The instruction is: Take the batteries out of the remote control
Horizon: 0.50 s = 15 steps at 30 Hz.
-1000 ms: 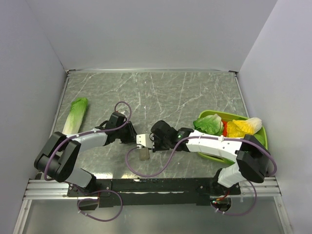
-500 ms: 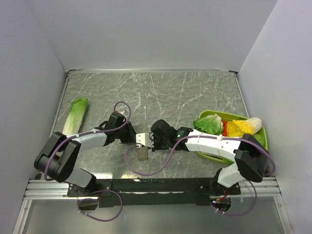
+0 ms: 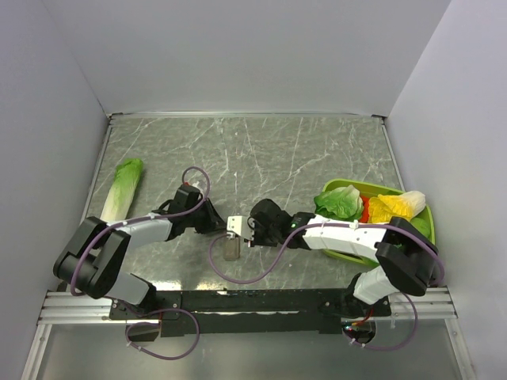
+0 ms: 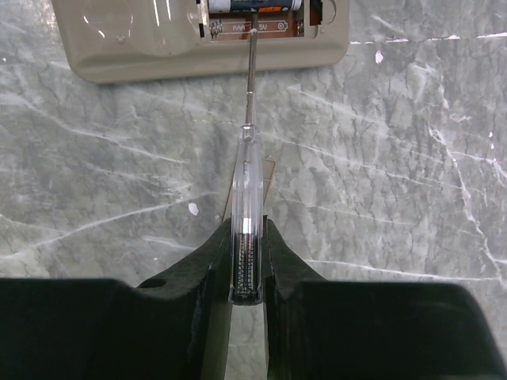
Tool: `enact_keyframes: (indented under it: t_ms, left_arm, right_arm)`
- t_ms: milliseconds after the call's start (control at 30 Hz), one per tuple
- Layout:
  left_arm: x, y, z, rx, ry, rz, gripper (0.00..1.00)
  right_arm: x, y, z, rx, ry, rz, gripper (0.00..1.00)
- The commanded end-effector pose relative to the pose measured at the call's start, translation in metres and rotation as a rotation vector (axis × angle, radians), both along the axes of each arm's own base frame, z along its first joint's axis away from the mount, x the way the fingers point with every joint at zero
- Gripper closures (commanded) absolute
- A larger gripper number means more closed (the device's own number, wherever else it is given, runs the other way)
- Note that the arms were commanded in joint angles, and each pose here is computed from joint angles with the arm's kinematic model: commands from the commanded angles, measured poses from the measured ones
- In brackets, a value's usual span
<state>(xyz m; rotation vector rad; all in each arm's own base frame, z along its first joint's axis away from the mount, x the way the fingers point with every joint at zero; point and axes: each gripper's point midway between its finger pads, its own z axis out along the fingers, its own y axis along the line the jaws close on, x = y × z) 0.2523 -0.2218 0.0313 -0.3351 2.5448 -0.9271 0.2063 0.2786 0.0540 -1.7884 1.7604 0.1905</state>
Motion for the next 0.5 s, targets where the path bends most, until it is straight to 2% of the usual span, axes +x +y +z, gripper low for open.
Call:
enact_keyframes:
  t_ms: [0,233,467]
  left_arm:
    - [-0.02,0.001,-0.015,0.016,0.077,-0.017,0.85]
    - [-0.015,0.005,-0.008,0.04,0.077,0.02,0.89]
    - [-0.014,0.007,-0.002,0.054,0.074,0.022,0.85]
  right_arm:
    - [-0.005,0.015,-0.01,0.056,0.031,0.026,1.0]
    - [-0.009,0.011,-0.014,0.03,0.071,-0.003,1.0]
    - [-0.01,0.013,-0.001,0.088,0.045,0.001,1.0]
